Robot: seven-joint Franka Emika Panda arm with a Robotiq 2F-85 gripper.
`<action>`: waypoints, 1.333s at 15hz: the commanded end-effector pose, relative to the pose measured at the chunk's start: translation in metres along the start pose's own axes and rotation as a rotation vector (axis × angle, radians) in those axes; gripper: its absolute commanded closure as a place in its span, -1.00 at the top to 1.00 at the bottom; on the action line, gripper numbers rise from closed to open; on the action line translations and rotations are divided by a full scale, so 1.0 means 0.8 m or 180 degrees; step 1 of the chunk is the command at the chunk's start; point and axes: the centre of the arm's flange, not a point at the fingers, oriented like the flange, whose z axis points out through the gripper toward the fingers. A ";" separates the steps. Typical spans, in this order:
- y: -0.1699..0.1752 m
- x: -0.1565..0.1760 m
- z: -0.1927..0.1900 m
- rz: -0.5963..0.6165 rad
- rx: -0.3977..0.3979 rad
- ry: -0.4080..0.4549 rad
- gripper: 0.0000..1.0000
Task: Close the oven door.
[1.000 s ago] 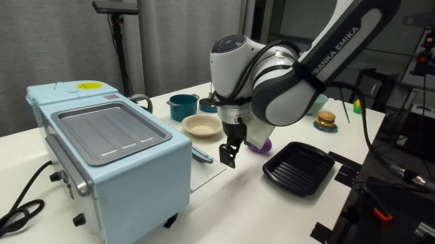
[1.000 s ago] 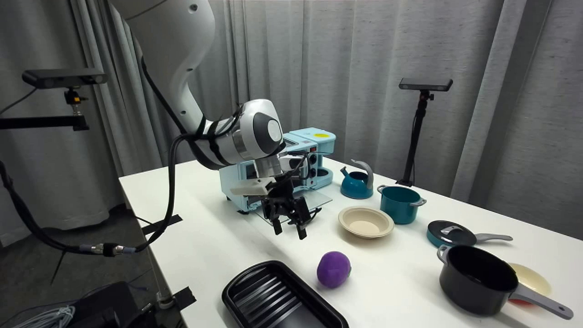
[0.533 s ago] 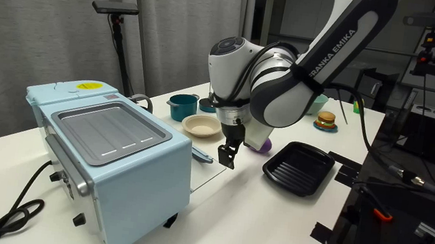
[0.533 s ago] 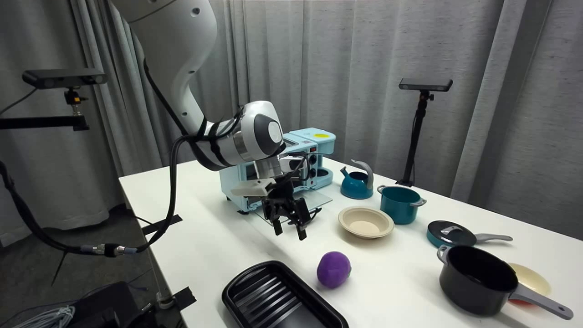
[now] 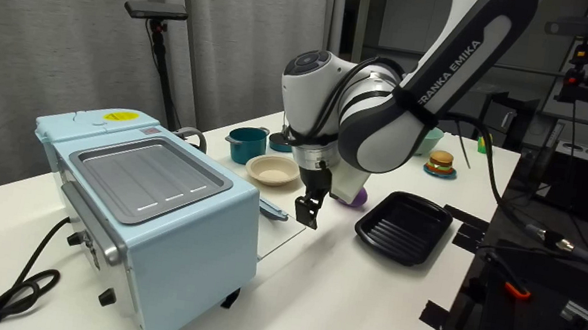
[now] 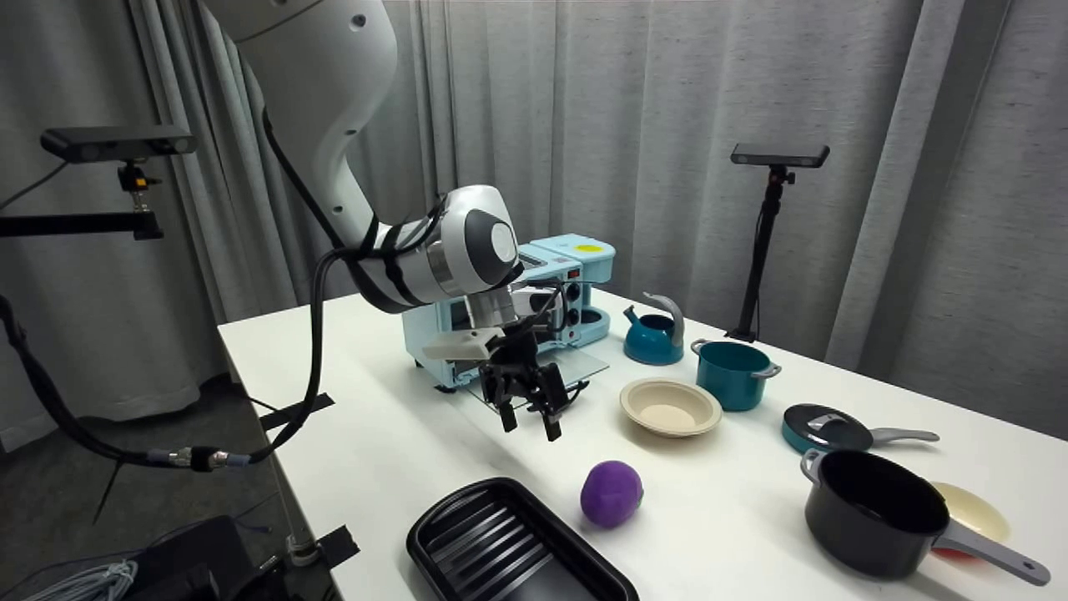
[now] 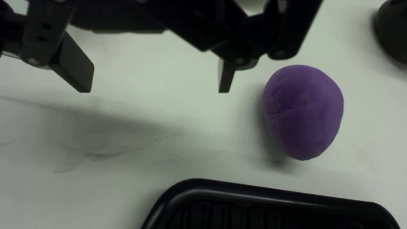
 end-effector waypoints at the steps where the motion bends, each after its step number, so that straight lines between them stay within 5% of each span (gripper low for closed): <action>1: 0.000 0.000 0.000 0.0000 0.0000 0.0000 1.00; 20: 0.018 0.061 0.020 0.0081 0.0509 -0.0044 1.00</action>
